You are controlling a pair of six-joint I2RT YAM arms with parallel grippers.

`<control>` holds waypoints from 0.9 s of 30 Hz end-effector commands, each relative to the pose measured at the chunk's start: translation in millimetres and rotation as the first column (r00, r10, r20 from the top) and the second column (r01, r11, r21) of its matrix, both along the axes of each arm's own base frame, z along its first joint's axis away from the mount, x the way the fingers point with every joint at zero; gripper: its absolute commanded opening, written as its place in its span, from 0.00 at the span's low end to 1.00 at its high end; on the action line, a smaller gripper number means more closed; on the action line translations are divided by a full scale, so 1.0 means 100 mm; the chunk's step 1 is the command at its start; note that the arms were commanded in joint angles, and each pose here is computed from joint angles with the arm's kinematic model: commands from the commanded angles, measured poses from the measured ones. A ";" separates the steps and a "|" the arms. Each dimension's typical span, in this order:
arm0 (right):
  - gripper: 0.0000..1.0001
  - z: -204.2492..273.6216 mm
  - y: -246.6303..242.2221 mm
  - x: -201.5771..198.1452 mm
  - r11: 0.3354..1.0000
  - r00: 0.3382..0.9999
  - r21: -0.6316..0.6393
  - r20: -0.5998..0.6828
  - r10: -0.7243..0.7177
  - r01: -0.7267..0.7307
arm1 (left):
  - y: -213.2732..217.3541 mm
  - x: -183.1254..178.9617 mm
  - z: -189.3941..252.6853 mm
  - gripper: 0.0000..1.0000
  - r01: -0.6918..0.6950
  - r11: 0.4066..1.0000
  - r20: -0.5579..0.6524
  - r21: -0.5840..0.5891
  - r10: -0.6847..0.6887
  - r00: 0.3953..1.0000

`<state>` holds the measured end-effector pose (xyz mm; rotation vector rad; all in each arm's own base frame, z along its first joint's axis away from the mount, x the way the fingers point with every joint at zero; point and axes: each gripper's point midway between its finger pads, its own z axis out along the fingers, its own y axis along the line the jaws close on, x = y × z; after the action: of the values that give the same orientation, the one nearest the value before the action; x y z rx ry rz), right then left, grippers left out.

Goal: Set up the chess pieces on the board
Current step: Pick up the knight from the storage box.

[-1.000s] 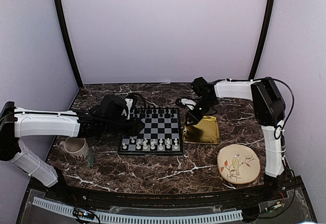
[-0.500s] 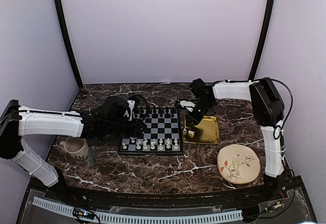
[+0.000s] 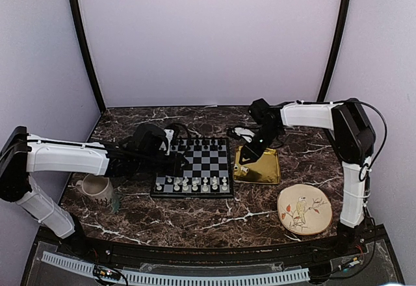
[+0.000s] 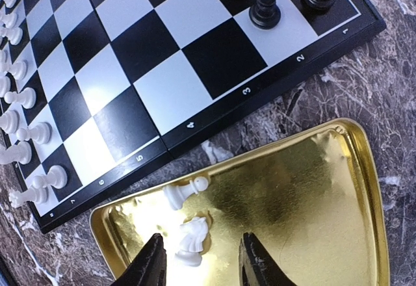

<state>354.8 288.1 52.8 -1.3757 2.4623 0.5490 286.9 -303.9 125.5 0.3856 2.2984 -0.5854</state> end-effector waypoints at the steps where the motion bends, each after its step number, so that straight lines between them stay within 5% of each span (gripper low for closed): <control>1: 0.38 0.00 -0.04 -0.12 1.000 1.000 -0.013 -0.016 0.016 -0.016 | -0.05 0.00 0.05 0.39 0.005 1.000 0.007 -0.025 -0.005 1.000; 27: 0.17 -0.16 -0.11 -0.29 0.986 0.996 -0.154 0.048 0.071 -0.063 | -0.08 0.01 0.04 0.39 0.012 1.000 0.005 -0.028 -0.012 1.000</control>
<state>327.8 276.0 23.6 -1.5048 2.5053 0.3738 286.1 -306.5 119.6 0.3909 2.3116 -0.5908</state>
